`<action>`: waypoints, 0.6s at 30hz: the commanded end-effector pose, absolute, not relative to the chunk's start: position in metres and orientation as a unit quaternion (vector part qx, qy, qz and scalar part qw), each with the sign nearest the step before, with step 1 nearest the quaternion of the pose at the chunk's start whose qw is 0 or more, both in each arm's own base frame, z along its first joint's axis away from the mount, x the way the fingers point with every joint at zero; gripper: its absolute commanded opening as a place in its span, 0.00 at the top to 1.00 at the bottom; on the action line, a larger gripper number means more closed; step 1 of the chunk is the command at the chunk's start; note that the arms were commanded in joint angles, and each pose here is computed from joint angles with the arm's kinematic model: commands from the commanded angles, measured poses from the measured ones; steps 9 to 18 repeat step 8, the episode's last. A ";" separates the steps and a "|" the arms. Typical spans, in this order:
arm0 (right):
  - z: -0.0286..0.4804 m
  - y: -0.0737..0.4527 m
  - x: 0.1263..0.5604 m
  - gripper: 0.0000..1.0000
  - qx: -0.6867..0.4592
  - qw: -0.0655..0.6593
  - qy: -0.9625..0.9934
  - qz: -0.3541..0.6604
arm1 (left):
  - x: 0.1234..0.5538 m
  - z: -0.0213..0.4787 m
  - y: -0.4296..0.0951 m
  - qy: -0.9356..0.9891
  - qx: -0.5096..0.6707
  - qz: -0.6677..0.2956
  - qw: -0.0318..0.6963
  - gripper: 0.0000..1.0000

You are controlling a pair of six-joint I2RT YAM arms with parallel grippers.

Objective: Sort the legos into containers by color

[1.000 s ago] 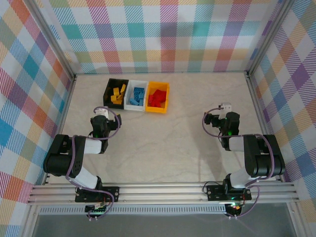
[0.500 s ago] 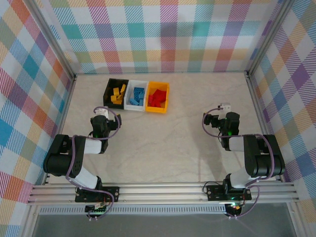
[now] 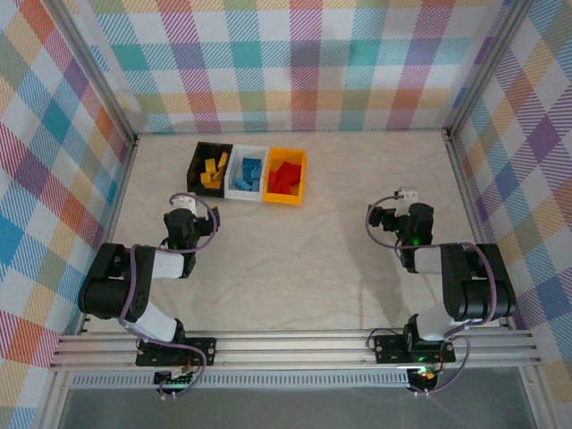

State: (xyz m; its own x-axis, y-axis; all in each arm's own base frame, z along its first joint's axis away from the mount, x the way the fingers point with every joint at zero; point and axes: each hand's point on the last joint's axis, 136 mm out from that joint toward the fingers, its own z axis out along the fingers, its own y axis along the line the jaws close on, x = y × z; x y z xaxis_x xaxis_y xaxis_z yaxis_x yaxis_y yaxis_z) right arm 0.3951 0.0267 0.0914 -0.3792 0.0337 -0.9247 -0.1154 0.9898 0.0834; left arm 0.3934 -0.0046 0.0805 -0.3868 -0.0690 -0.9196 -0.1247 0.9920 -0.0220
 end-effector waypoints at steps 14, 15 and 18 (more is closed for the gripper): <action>0.092 0.026 0.397 0.00 -0.027 0.558 0.826 0.068 | 0.395 0.081 0.001 0.831 -0.068 0.029 0.551 0.00; 0.092 0.026 0.397 0.00 -0.027 0.558 0.826 0.068 | 0.395 0.081 0.001 0.831 -0.068 0.029 0.551 0.00; 0.092 0.026 0.397 0.00 -0.027 0.558 0.826 0.068 | 0.395 0.081 0.001 0.831 -0.068 0.029 0.551 0.00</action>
